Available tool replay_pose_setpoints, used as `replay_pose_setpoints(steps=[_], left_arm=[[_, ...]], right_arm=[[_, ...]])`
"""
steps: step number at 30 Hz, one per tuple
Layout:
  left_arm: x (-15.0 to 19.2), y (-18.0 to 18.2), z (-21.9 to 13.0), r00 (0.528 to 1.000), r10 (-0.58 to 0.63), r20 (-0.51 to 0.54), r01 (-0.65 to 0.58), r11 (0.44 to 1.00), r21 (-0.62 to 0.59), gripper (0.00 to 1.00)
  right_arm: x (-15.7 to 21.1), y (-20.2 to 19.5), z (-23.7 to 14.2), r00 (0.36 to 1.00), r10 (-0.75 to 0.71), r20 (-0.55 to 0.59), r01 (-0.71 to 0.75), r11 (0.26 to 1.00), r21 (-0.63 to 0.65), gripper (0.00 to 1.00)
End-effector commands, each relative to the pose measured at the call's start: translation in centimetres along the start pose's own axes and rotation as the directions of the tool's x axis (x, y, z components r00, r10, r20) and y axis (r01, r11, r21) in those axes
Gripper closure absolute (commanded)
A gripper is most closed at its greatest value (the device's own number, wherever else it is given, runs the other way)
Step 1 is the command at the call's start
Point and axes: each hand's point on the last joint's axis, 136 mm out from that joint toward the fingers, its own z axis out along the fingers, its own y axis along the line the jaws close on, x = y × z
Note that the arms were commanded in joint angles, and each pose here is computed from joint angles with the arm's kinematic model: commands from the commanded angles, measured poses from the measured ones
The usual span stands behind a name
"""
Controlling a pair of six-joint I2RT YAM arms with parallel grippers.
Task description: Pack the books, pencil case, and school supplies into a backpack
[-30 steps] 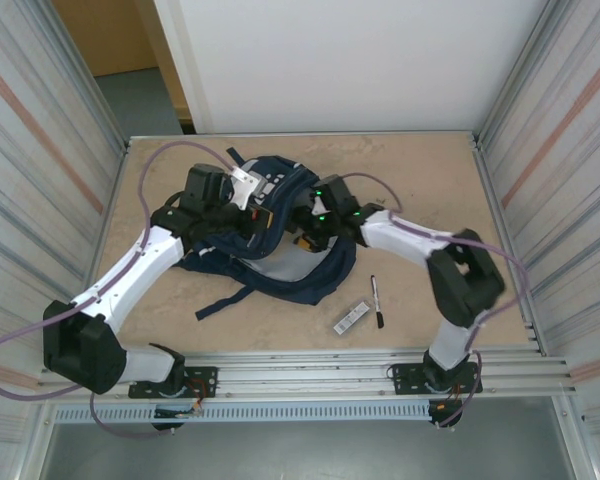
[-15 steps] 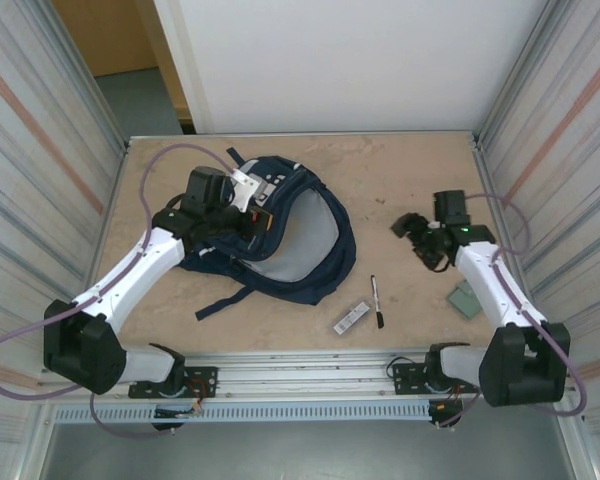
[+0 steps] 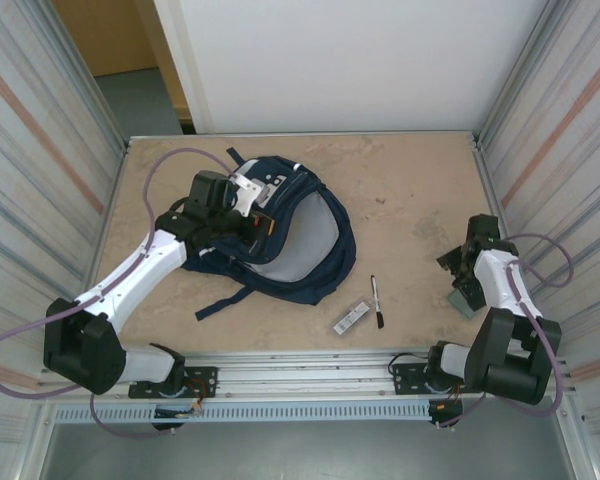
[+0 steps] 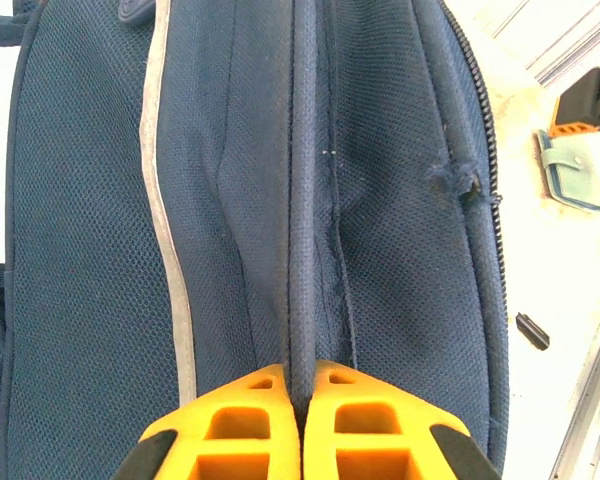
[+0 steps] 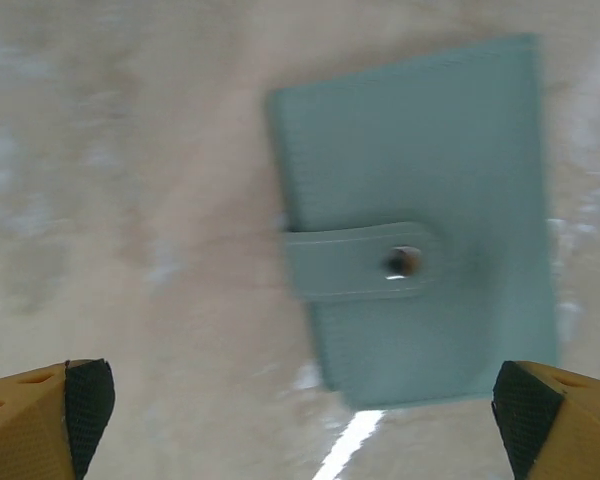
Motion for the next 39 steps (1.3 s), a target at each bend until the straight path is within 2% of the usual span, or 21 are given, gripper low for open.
replay_pose_setpoints(steps=[1,3,7,10,13,16,19,23,25,26,28,29,31,34,36,39], left_arm=[[-0.2,-0.6,0.1,1.0,0.02,-0.001,-0.02,1.0,0.021,1.0],[0.0,-0.8,0.5,1.0,0.021,-0.01,-0.021,0.999,0.026,1.0],[0.0,-1.1,1.0,1.0,0.016,-0.025,-0.015,0.999,0.038,1.0],[0.2,-1.4,1.1,0.999,0.024,-0.033,-0.023,0.999,0.038,1.0],[0.3,-1.4,1.0,0.999,0.021,-0.041,-0.02,0.999,0.036,1.0],[0.4,-1.4,0.7,0.999,0.027,-0.04,-0.026,0.999,0.03,1.0],[0.6,-1.4,0.5,0.999,0.03,-0.038,-0.029,0.999,0.023,1.0],[0.9,-1.4,0.5,0.998,0.032,-0.045,-0.031,0.999,0.024,1.0],[1.0,-1.3,0.5,0.998,0.033,-0.047,-0.032,0.999,0.021,1.0],[1.0,-1.3,0.6,0.998,0.034,-0.049,-0.033,0.999,0.022,1.0],[1.0,-1.3,0.7,0.998,0.035,-0.051,-0.034,0.999,0.026,1.0],[0.9,-1.3,0.8,0.998,0.033,-0.052,-0.032,0.999,0.027,1.0],[0.8,-1.4,0.8,0.998,0.03,-0.05,-0.029,0.999,0.033,1.0],[0.6,-1.6,0.8,0.999,0.029,-0.041,-0.028,0.999,0.046,1.0],[0.4,-1.8,0.7,0.999,0.039,-0.035,-0.038,0.998,0.048,1.0],[-0.1,-2.2,0.3,0.998,0.066,-0.018,-0.065,0.997,0.052,1.0]], right_arm=[[-0.4,-2.4,0.8,0.997,0.034,0.066,-0.039,0.996,0.083,0.01],[0.1,-1.0,1.2,0.999,-0.005,0.033,0.005,1.0,0.021,0.05],[2.1,2.5,1.8,0.995,-0.097,-0.016,0.094,0.989,-0.112,0.23],[2.6,3.2,2.0,0.99,-0.141,-0.02,0.139,0.985,-0.104,0.34],[2.6,2.8,2.8,0.994,-0.096,-0.044,0.091,0.989,-0.116,0.45],[3.0,2.9,4.2,0.992,-0.032,-0.121,0.012,0.986,-0.168,0.55],[4.3,4.1,5.0,0.98,-0.056,-0.193,0.013,0.975,-0.22,0.56],[5.5,6.3,4.2,0.967,-0.153,-0.203,0.088,0.95,-0.298,0.55],[6.6,8.5,2.5,0.946,-0.258,-0.197,0.172,0.913,-0.37,0.53],[6.9,9.2,1.7,0.939,-0.292,-0.182,0.207,0.902,-0.379,0.51],[6.6,9.3,0.2,0.942,-0.309,-0.127,0.25,0.904,-0.346,0.39],[5.6,8.6,-0.2,0.958,-0.272,-0.094,0.232,0.924,-0.305,0.32],[2.8,5.8,-0.7,0.993,-0.108,-0.037,0.098,0.973,-0.209,0.19],[-0.7,0.6,-0.2,0.989,0.142,0.032,-0.137,0.982,-0.129,0.07],[-2.6,-2.2,0.0,0.964,0.246,0.099,-0.236,0.967,-0.097,0.05],[-3.3,-4.4,0.5,0.934,0.338,0.114,-0.329,0.939,-0.097,0.03]])
